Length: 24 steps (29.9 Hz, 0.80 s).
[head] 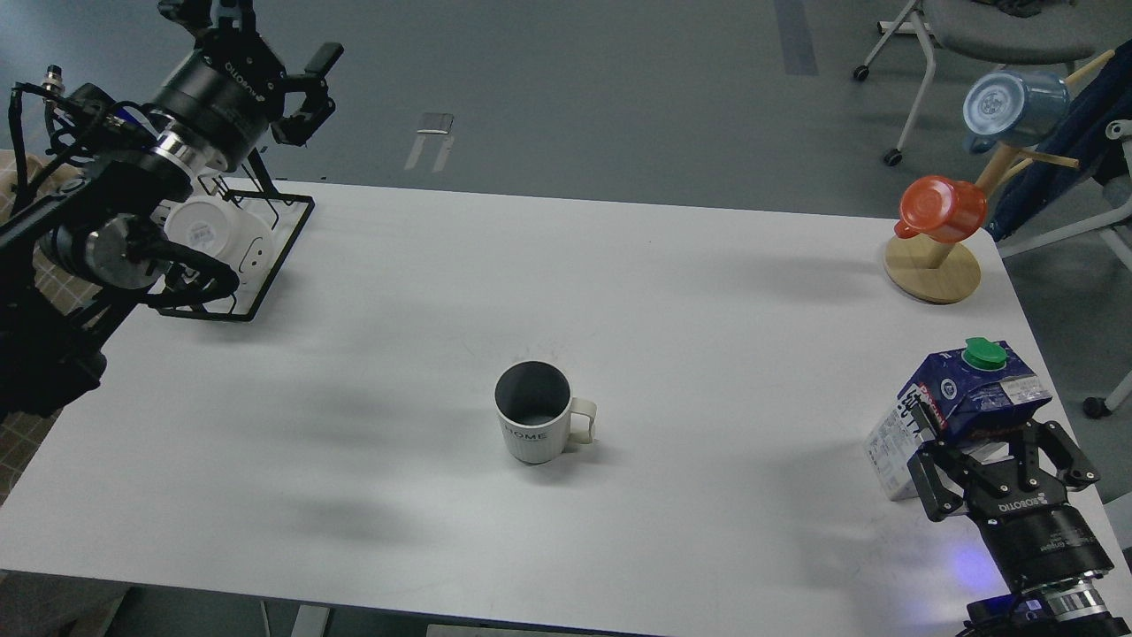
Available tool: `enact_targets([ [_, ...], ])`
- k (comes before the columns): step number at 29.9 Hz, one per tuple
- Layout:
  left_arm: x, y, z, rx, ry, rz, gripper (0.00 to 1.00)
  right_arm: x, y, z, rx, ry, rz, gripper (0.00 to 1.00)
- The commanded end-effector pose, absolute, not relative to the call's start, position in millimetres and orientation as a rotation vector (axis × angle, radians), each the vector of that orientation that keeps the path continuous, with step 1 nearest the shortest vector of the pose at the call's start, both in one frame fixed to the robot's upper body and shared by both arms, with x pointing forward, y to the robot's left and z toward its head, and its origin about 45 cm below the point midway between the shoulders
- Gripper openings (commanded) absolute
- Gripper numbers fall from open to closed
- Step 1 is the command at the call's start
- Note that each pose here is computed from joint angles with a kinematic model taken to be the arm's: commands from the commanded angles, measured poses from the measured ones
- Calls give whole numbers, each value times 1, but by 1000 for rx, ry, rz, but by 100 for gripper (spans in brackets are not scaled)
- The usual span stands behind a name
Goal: Place cup and milk with both arms
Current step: 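Reach the right gripper to the milk carton and grasp it, then carry the milk carton with the right gripper beside the mug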
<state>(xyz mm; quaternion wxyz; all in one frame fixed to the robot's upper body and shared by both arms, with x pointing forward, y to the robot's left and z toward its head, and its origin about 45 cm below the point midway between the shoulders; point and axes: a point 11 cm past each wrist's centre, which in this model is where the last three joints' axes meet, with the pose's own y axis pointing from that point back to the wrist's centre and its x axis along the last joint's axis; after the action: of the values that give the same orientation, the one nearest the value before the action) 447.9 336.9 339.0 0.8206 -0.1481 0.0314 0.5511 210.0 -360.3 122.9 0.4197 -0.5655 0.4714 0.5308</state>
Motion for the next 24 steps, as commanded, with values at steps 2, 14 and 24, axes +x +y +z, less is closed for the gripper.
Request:
enact_targets([
  [2, 449, 337, 338, -315, 70, 1176, 98, 218, -357, 127, -1422, 1161, 1315, 64],
  [14, 449, 339, 337, -311, 70, 1182, 98, 226, -354, 133, -1429, 1133, 1296, 54],
  [24, 446, 341, 319, -246, 83, 1187, 98, 278, -262, 157, -1516, 834, 1361, 55],
])
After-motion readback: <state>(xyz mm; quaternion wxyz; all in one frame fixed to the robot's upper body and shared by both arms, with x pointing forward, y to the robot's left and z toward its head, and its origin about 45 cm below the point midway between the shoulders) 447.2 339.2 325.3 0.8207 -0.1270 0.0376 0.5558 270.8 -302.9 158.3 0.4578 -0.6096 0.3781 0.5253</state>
